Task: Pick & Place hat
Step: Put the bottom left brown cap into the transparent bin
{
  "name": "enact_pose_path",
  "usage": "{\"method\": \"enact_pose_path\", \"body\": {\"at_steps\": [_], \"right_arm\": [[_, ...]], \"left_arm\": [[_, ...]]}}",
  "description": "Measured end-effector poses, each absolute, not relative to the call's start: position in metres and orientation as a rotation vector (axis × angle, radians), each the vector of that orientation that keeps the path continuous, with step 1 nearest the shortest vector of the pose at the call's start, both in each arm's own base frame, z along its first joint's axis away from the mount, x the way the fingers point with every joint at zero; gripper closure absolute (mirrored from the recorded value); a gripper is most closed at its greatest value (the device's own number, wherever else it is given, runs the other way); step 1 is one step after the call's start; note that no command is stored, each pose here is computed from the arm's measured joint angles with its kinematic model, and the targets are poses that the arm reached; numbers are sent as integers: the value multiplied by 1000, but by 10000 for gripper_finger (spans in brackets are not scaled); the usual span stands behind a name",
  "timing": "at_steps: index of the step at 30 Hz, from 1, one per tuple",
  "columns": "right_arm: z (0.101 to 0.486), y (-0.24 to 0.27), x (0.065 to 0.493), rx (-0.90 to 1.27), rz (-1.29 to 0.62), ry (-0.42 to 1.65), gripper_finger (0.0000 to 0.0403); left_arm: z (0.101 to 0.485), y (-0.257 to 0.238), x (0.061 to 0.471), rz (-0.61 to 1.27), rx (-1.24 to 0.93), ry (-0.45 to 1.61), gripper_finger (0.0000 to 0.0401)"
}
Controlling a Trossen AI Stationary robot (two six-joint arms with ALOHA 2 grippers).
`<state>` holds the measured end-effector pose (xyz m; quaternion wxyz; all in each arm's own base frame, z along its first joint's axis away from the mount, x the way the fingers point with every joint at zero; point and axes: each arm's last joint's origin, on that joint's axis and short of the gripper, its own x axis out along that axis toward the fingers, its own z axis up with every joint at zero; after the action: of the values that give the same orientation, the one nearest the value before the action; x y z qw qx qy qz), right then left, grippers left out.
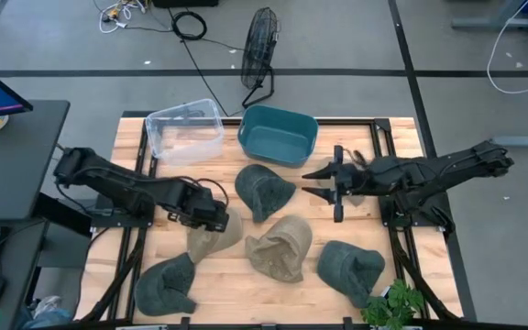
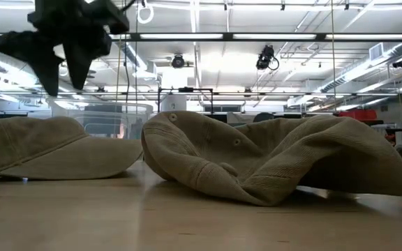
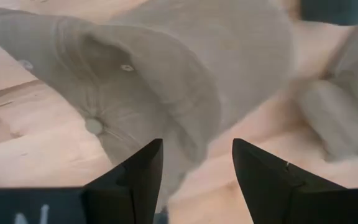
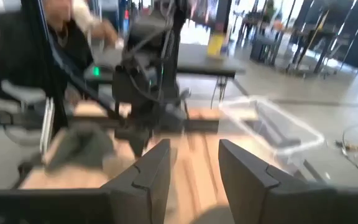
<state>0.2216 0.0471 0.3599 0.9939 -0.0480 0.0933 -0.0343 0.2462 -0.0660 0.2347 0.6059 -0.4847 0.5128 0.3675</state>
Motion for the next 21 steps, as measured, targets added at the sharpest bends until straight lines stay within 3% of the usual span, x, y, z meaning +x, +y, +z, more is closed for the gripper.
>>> {"method": "enact_pose_path", "body": {"at_steps": [6,14,17,21], "right_arm": [[354,47,228,-73,-77,215,262],[354,42,229,-67,-103,221,262],[353,39,229,-66,-114,227,262],[353,36,229,-66,-126,230,262]], "left_arm": [[207,-70,261,961,-1107,1234,204],[185,-74,274,951,-1065,1270,210],[182,-75,276,903,-1054,1324,246],[184,-76,278,819,-1021,1331,342]]}}
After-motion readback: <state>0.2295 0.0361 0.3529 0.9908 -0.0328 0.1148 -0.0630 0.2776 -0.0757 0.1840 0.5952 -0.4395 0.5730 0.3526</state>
